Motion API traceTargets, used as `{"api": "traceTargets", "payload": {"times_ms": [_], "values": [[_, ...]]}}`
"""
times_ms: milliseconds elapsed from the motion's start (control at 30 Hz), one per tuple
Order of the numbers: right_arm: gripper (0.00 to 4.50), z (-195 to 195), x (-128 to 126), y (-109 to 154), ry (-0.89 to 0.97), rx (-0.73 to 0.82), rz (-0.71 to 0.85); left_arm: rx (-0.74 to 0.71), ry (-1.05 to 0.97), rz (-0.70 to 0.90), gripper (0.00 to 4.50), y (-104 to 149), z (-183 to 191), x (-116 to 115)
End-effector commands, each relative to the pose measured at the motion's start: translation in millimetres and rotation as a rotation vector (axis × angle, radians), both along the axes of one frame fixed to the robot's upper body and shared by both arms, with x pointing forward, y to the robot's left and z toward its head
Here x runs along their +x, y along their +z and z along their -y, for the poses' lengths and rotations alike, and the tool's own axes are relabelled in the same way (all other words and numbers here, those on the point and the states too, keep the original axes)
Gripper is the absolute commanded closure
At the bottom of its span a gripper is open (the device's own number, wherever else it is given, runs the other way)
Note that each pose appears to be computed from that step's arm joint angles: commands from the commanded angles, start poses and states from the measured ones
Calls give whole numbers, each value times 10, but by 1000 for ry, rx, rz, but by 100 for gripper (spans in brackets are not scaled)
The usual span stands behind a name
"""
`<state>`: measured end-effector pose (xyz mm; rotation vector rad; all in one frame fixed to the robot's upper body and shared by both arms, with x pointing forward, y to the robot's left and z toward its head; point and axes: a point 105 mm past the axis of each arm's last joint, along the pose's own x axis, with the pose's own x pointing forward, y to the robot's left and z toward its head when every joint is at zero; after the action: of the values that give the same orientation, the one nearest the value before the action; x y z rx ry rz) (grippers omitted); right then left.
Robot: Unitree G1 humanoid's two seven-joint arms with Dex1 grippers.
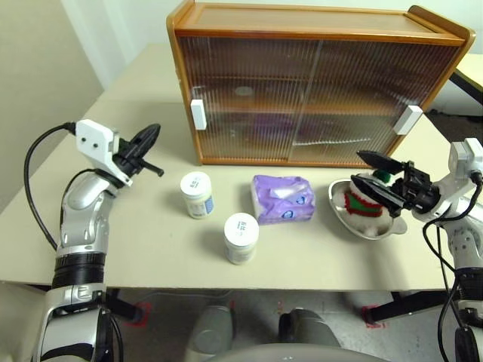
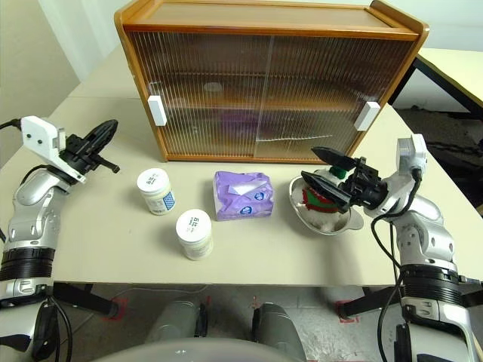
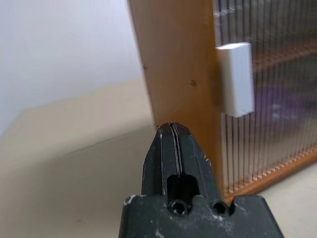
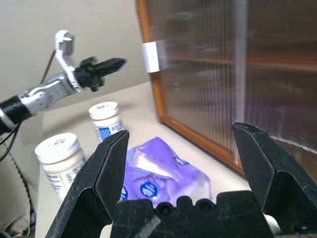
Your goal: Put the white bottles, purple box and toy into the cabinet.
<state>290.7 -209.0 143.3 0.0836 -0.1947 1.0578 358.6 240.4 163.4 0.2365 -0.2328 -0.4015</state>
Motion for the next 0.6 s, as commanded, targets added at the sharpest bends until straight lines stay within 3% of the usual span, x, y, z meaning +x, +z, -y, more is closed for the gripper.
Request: {"api": "traceTargets", "payload": {"times_ms": [33,233,600], "values": [[0,-90,12,52,20,-4,19,31,-29,-8,447,61,59,51],[0,-221,10,49,43,-29,40,6,-22,-33,447,155,95,180],[0,-300,32,-6,17,-71,57,13,-81,-69,447,100,298,255]]}}
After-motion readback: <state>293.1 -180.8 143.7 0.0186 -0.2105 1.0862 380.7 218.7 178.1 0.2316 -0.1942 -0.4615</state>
